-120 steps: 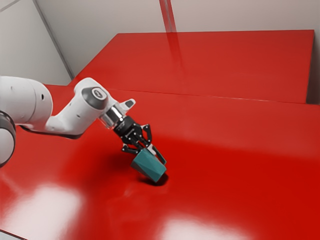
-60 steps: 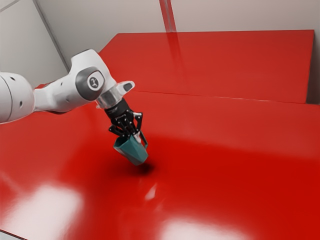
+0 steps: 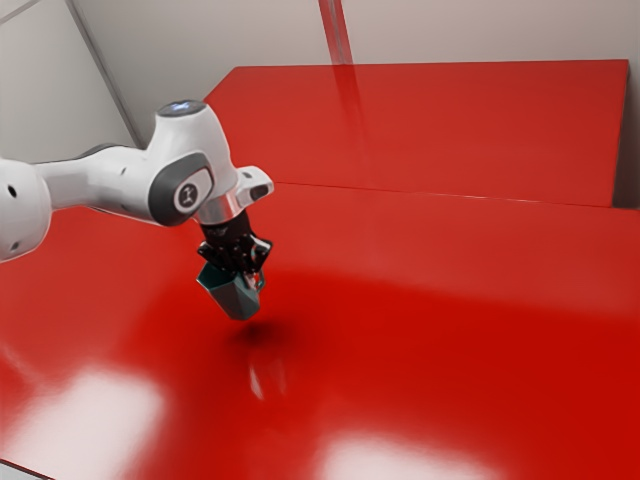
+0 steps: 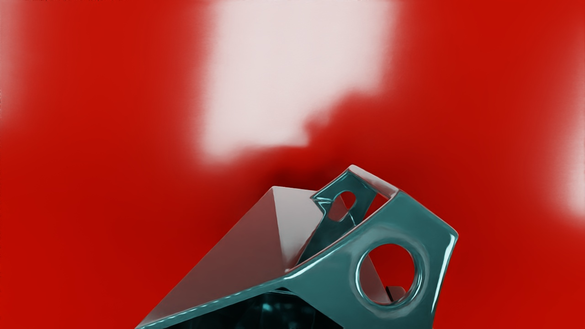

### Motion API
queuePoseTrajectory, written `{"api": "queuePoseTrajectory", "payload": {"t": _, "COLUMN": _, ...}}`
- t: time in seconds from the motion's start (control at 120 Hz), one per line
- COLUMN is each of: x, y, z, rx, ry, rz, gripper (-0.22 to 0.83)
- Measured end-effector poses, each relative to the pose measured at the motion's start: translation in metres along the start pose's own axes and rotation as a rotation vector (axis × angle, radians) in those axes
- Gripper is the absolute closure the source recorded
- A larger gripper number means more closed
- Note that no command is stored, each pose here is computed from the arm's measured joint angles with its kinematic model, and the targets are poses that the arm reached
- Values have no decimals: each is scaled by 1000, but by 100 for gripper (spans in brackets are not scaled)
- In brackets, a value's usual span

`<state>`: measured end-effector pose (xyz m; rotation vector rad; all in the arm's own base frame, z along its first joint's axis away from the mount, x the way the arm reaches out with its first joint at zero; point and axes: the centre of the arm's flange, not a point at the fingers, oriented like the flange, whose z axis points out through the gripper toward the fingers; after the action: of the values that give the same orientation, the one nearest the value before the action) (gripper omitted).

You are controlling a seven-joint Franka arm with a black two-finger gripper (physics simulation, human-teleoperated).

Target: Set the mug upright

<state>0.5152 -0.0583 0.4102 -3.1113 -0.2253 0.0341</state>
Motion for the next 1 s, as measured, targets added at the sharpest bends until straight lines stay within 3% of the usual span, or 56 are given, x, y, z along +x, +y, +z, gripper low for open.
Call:
{"api": "queuePoseTrajectory", "payload": {"t": 0.767, "x": 6, "y": -8, "z": 68, "rx": 36, "ry": -36, "rz": -33, "gripper": 78}}
{"api": "queuePoseTrajectory", "payload": {"t": 1.0, "x": 4, "y": -5, "z": 51, "rx": 21, "ry": -8, "rz": -25, "gripper": 31}}
